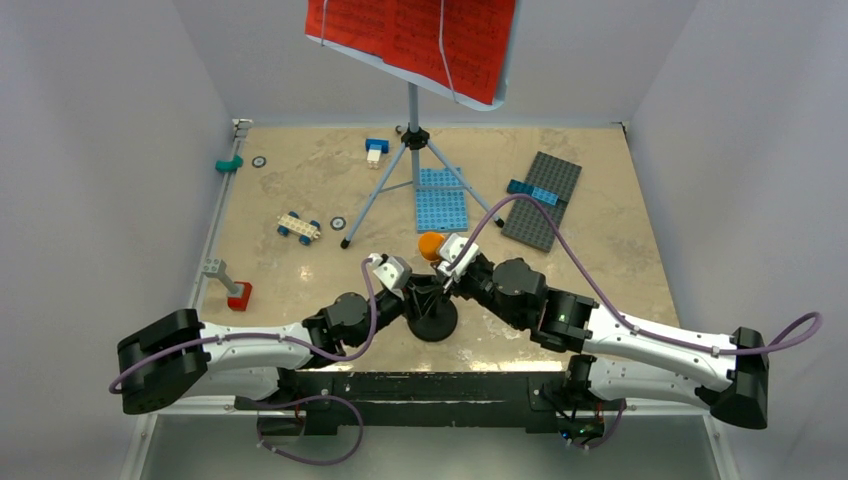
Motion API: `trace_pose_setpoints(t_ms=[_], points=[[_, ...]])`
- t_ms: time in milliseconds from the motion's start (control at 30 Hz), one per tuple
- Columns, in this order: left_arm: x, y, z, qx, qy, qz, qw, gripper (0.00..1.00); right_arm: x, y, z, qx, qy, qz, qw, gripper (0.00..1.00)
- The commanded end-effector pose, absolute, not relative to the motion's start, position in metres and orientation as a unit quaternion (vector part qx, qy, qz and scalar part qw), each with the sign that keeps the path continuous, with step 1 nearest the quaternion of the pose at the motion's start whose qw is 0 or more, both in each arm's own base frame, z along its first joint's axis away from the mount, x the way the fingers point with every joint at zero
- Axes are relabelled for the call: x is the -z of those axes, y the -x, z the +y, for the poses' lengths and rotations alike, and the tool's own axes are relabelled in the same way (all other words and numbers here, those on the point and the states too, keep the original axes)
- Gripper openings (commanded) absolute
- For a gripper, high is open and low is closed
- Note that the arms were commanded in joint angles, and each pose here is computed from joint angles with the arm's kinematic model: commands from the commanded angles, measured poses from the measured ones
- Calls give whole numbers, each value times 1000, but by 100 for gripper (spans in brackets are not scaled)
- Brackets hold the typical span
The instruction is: Pack up the instrument practice props
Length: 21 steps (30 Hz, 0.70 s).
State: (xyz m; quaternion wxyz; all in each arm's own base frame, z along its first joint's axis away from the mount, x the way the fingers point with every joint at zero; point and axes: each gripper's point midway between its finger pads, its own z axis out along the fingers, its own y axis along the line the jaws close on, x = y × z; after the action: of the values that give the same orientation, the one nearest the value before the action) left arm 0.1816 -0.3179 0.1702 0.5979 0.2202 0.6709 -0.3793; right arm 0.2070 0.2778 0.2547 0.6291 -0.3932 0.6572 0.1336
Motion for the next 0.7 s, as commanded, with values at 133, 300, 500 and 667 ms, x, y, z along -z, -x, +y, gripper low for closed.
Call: trace_pose_setpoints(t_ms=[133,300,500,667], points=[[-99,-178,-297,304,-238,744,546,0,-318,-239,205,-8,263,659,705,0],[-104,-183,-296,296,-233,738,560,0,-337,-236,185,1,234,653,721,0],[-123,-199,-295,269,-212,723,600,0,-324,-223,172,-42,201,698,686,0],[-136,-218,-302,238,-207,703,637,0,-277,-205,180,-108,199,747,625,0]])
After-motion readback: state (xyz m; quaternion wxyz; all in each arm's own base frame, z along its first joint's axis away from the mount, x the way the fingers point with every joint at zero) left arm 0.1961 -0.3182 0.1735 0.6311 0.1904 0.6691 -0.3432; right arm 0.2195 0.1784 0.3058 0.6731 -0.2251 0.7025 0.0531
